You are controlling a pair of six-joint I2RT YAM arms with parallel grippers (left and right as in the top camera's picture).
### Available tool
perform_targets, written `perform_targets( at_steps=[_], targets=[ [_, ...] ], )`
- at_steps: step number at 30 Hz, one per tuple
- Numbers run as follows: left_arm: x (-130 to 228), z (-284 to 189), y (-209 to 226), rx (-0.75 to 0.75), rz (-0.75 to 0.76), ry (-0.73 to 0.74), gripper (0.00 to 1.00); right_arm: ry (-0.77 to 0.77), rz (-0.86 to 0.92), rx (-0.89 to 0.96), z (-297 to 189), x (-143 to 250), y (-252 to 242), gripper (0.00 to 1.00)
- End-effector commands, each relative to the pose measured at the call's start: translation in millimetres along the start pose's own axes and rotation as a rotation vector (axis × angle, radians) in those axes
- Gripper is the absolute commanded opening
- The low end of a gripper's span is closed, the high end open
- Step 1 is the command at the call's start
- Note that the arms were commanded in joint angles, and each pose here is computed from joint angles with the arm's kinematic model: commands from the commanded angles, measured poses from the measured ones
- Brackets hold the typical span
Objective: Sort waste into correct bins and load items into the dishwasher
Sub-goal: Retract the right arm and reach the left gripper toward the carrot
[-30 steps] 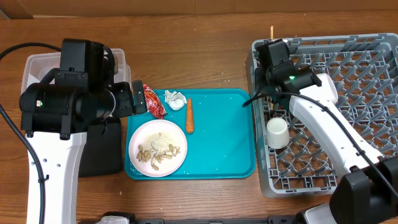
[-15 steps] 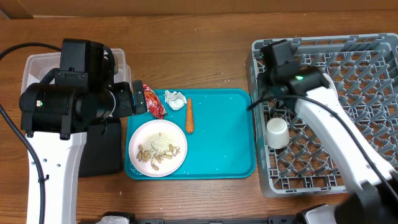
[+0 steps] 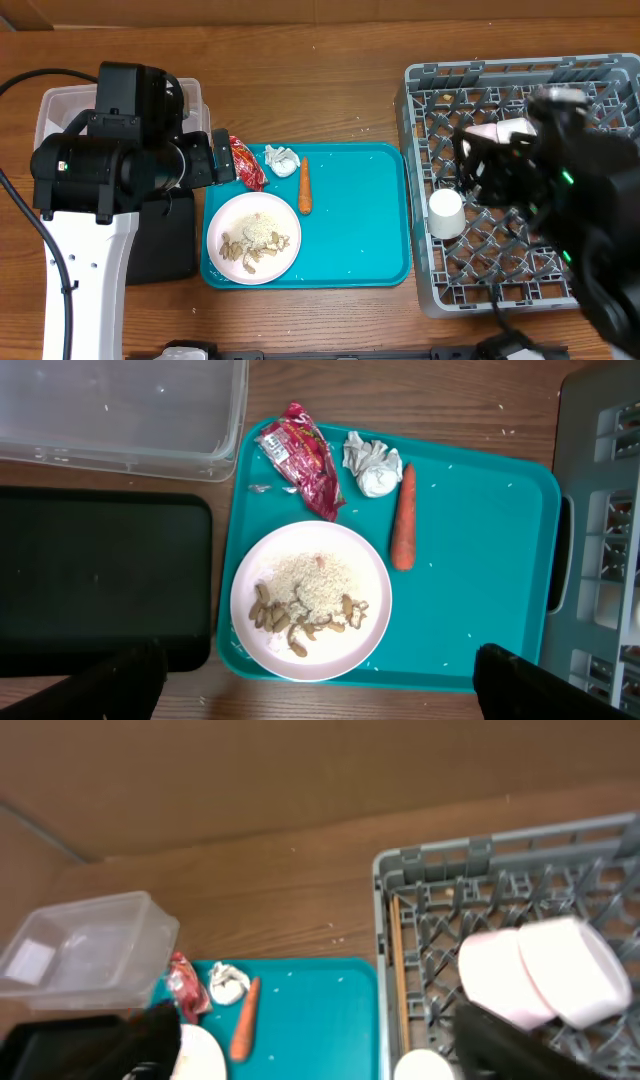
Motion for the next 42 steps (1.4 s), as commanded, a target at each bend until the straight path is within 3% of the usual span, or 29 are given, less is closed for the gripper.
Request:
perform_targets(
  at_steps=[1,11,29,35,39,42],
  targets=[
    [-1.6,-3.3,1.4,-0.001,-0.010,-0.017,1.00,-0.034,0.013,-0.023,-16.8,-1.6,1.7,0.99],
    [-1.6,-3.3,1.4,-0.001,-0.010,-0.017,1.00,0.044,0.010,-0.004,-20.6,15.6,-2.6,1.00],
    [-11.0,-3.7,-2.0,0.013,-0.004,-0.066,1.00,0.047,0.010,-0.004,-19.2,15.6,-2.5,1.00],
    [-4.8,-4.9,-19.6,0.155,-0.077,-0.003,1.00,0.047,0.010,-0.004,-19.2,15.6,-2.5,1.00],
    [-3.6,11.3,-50.5,0.291,0.009,0.043,1.00,0.047,0.010,-0.003,-19.2,15.6,-2.6,1.00],
    [10.1,44.5,-65.5,0.246,0.061,0.132,1.00,0.047,0.010,-0.004,-19.2,15.6,-2.5,1.00]
  ],
)
Point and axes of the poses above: each gripper's point midway between its finger pads, its own z axis out along the fingers, its own y axis along the line the jaws close on, x = y × z, the point moved 5 cm from there along -z, back along the fingers, and after that the axes turned 9 degrees about -z, right-handed, at the moved point
